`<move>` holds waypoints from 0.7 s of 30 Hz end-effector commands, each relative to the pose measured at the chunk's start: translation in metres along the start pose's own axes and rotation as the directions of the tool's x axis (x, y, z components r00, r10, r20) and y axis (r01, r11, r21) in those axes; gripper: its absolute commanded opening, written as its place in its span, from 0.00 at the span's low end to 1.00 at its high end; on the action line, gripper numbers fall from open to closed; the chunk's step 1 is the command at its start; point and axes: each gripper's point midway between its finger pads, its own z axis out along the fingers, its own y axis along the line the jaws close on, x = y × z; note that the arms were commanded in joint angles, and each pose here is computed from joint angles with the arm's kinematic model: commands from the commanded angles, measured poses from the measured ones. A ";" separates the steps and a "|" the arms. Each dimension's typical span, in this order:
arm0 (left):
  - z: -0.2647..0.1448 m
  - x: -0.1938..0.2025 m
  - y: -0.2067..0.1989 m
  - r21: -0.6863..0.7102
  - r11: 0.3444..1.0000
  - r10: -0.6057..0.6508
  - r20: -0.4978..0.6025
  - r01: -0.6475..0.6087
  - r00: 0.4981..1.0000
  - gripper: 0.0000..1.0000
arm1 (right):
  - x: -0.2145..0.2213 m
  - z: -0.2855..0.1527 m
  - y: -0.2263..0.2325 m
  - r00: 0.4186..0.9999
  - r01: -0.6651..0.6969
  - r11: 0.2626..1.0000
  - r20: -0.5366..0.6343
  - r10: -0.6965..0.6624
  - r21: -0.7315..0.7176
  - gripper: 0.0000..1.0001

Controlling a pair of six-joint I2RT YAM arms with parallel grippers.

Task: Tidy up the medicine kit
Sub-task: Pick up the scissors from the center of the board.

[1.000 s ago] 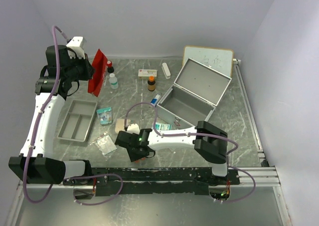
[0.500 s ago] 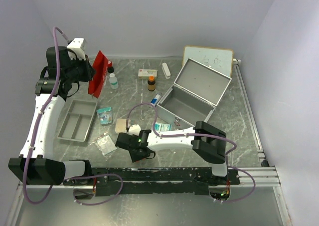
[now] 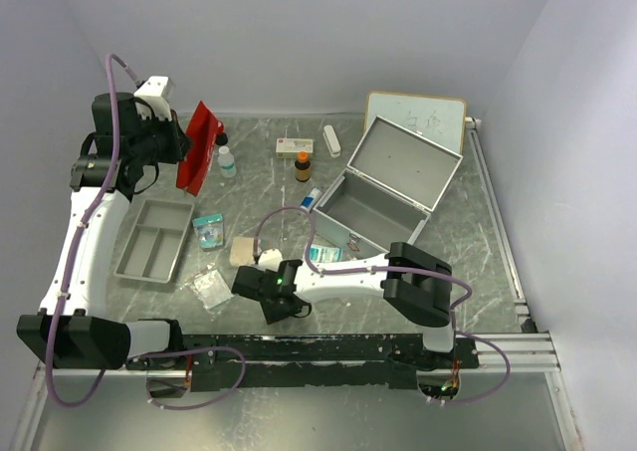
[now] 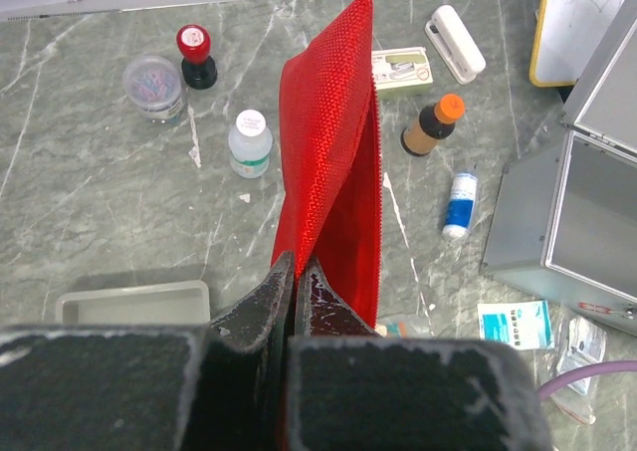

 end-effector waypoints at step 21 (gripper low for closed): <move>-0.012 -0.007 -0.008 0.031 0.999 0.034 0.028 -0.035 0.999 0.07 | -0.008 0.021 -0.008 1.000 0.014 0.998 -0.009 -0.013 0.054 0.03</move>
